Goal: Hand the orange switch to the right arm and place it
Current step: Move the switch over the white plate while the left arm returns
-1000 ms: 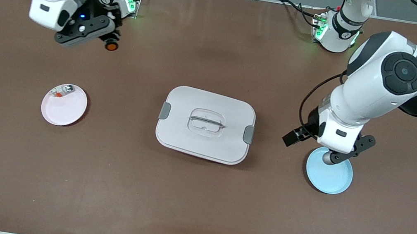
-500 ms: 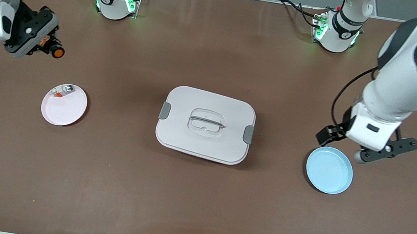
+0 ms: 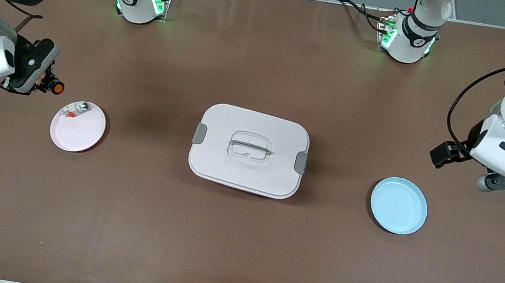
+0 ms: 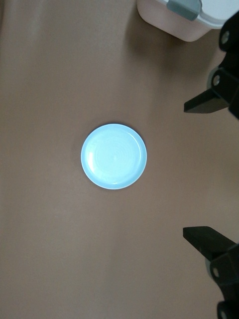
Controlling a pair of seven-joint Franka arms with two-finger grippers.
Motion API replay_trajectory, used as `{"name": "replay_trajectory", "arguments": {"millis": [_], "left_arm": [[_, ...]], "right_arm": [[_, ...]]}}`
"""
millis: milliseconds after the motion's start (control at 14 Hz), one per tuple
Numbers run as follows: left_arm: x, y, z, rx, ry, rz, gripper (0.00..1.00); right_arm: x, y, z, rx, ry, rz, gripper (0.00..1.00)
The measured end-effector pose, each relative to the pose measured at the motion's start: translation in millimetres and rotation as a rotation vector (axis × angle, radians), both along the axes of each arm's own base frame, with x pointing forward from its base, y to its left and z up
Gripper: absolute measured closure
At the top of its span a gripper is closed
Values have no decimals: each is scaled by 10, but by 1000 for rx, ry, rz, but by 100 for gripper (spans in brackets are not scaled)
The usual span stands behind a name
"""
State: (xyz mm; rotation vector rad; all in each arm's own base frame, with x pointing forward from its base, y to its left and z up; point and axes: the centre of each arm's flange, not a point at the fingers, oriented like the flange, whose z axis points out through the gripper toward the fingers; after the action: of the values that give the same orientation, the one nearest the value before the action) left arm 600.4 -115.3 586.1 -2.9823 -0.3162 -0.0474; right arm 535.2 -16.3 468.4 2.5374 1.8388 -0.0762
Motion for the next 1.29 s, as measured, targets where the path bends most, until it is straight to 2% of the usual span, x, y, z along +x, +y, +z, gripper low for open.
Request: {"name": "replay_trajectory", "arguments": {"millis": [286,500,786,929,1286], "left_arm": [[-17,83,46,7,13,-79,0],[-100,139,194,23,13,-124,0],[-224,505,396,-44,39,-155,0],[-285,608,440,-50,48,-172,0],[-423,669,487,-85,54,-202,0]], "right_arm": [[51,-268,-599,-55,3,38,59],[182,-506,-995,-61,-11,83,59],[268,-573,-1374,-56,-28,104,59],[230,-537,-1589,-52,-41,114,59],[97,-503,-2072,-47,-8,133,59]]}}
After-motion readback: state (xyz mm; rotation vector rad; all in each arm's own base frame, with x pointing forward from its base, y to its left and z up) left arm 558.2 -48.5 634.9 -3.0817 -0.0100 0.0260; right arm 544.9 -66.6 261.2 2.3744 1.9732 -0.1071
